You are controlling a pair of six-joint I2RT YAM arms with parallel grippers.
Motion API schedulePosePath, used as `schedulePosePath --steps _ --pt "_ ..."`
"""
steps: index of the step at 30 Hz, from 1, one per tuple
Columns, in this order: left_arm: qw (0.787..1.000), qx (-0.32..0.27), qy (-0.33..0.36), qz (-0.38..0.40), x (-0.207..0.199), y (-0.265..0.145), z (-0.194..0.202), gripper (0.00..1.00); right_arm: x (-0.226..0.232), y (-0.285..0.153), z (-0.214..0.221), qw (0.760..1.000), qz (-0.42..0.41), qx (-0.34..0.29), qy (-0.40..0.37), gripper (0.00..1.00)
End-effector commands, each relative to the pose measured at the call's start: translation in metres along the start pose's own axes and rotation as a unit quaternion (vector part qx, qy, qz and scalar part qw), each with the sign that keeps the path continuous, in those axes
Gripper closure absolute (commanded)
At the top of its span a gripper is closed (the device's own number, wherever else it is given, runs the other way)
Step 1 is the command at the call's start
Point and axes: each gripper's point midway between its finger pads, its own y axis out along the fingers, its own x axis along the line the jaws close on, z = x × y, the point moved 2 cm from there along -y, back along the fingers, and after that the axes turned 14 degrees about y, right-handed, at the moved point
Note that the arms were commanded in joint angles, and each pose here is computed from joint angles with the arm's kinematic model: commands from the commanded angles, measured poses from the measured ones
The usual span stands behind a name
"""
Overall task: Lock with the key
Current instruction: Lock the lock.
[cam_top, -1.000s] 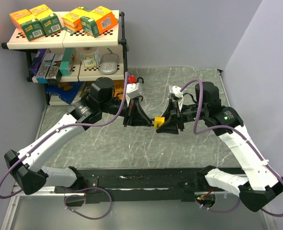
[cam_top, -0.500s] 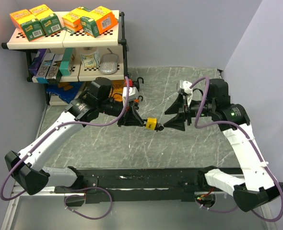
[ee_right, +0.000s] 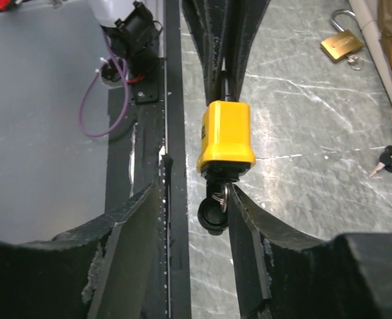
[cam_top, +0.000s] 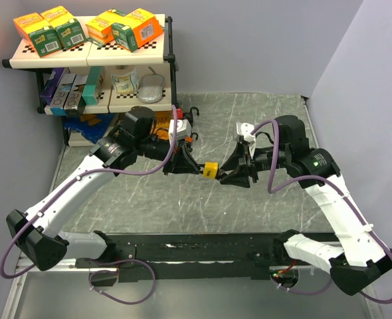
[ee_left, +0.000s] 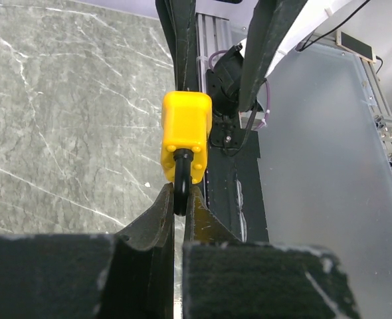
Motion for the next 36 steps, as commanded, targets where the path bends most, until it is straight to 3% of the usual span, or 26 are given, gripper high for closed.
schedulePosePath --steps 1,4,9,21,24,27,28,36 --pt "0.998 -0.044 0.051 0.018 -0.015 -0.008 -0.026 0.99 -0.006 0.002 -0.009 1.0 0.017 -0.01 -0.023 0.5" --pt "0.997 -0.042 0.052 0.024 -0.019 -0.009 -0.023 0.99 -0.007 0.002 -0.01 1.0 0.021 -0.011 -0.019 0.53" --pt "0.997 -0.041 0.059 0.021 -0.02 -0.011 -0.023 0.99 -0.009 0.002 -0.005 1.0 0.024 -0.006 -0.019 0.68" --pt "0.997 -0.041 0.063 0.022 -0.022 -0.012 -0.022 0.99 -0.007 0.01 -0.008 1.0 0.005 -0.004 -0.014 0.71" --pt "0.997 -0.04 0.064 0.024 -0.023 -0.013 -0.023 0.99 -0.006 0.012 -0.005 1.0 0.004 0.001 -0.014 0.77" --pt "0.997 -0.041 0.065 0.023 -0.024 -0.013 -0.022 0.99 -0.008 0.012 -0.003 1.0 0.006 0.004 -0.015 0.89" --pt "0.997 -0.039 0.062 0.021 -0.023 -0.014 -0.021 0.99 -0.007 0.012 -0.002 1.0 0.007 0.007 -0.014 0.99" --pt "0.998 -0.037 0.049 -0.002 -0.008 -0.03 -0.015 0.99 -0.012 0.004 0.007 0.999 0.031 0.02 -0.015 1.0"
